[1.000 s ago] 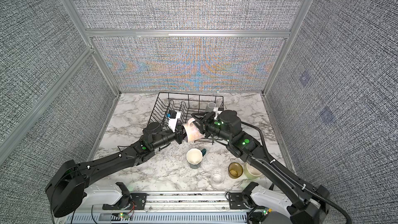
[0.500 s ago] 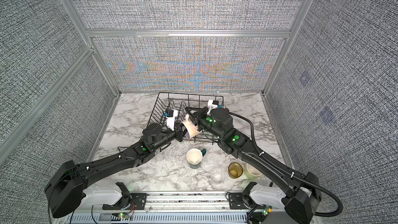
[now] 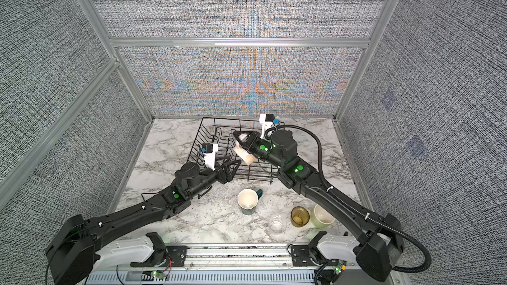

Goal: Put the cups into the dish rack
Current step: 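Grasp the pink mug with the right gripper while the left gripper holds, then open the left gripper and draw it back while the right gripper carries the mug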

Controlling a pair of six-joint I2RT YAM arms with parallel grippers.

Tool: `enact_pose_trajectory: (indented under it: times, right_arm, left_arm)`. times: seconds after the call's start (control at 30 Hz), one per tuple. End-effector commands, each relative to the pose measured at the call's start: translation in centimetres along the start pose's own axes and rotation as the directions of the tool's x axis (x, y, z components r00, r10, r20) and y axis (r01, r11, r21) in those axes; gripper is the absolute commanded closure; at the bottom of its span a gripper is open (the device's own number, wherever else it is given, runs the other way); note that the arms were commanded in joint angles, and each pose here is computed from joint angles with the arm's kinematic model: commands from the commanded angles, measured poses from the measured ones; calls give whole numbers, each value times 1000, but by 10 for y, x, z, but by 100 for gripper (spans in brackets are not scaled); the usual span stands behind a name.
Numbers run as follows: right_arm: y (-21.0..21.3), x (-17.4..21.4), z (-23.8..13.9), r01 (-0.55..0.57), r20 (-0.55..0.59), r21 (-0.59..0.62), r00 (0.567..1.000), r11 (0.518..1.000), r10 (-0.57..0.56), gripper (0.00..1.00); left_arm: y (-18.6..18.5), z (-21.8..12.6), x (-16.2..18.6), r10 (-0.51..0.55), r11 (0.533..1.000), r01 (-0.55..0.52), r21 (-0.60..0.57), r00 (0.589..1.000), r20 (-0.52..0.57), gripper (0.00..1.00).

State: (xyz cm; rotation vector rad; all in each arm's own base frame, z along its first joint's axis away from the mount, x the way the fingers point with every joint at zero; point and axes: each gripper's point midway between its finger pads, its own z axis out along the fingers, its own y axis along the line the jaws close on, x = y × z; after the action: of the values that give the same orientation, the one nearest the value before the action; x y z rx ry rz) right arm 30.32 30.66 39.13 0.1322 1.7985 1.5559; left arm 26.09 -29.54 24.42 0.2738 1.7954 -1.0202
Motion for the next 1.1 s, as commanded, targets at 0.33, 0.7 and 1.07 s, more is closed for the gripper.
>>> enact_pose_trajectory:
  times: [0.33, 0.7, 1.07]
  right_arm:
    - [-21, 26, 26, 588, -270, -169, 744, 791, -611, 100]
    - [-102, 22, 52, 852, -322, -89, 465, 516, -824, 100]
    - [-161, 12, 97, 914, -303, -16, 381, 404, -874, 100]
  left_arm:
    - [87, -85, 49, -182, 903, 159, -398, 983, -20, 18]
    - [131, -157, 73, -250, 809, 263, -525, 963, 98, 15]
    - [131, -197, 50, -187, 800, 244, -547, 970, 158, 9]
